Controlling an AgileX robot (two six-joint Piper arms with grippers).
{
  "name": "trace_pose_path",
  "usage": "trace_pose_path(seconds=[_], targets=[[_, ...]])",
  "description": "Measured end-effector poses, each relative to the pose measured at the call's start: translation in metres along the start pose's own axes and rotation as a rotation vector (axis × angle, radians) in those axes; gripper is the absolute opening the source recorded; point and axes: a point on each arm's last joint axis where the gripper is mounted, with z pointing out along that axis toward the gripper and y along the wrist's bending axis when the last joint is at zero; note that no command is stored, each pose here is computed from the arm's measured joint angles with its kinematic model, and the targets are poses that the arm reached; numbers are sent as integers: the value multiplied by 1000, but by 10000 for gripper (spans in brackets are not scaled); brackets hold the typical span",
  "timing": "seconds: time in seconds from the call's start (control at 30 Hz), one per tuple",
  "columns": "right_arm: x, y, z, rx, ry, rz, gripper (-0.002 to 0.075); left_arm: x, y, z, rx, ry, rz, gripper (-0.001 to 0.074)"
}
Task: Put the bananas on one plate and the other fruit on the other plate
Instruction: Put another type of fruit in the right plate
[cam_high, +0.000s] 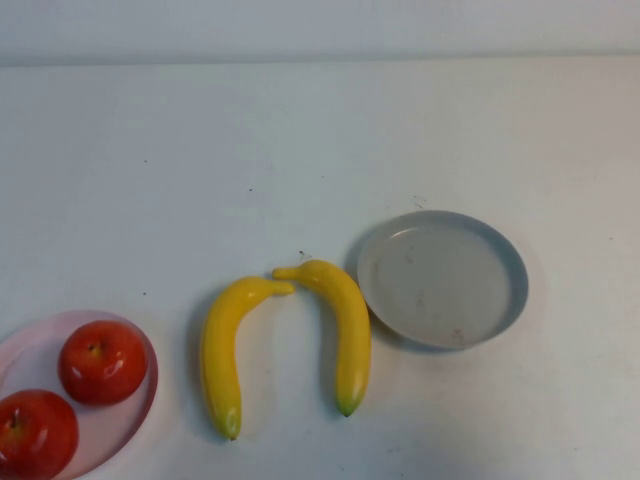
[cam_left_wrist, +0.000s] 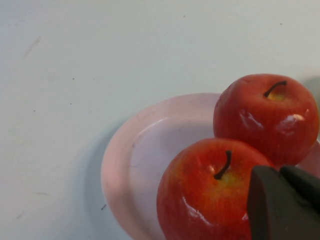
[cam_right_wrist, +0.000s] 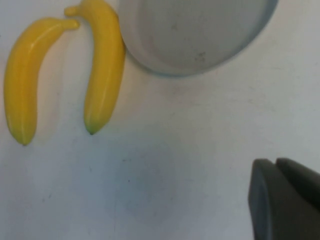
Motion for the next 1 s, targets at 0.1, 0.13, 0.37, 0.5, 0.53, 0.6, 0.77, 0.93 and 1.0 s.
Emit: trace_pose_path(seconds=[0.1,0.13,0.37,0.5,0.53,0.6,0.77,0.93,1.0], targets=[[-19,-3,14,7,67,-1,-17,0,0,0,0,0,0,2],[-25,-3,21,7,99,-8,-17,0,0,0,0,0,0,2],[-51,28,68,11,241,-133,-17,0,0,0,0,0,0,2],[-59,63,99,37,314,-240,-17,0,0,0,0,0,0,2],[-61,74,108,44,328,-270,-17,0,0,0,0,0,0,2],[-64,93,125,49,351,-325,-17,0,0,0,0,0,0,2],[-72,140,170,55,426,-461,-1,0,0,0,0,0,0,2],[-85,162,209,78,491,-509,133,0,0,0,0,0,0,2],[-91,166,222,92,507,-520,216,0,0,0,0,0,0,2]])
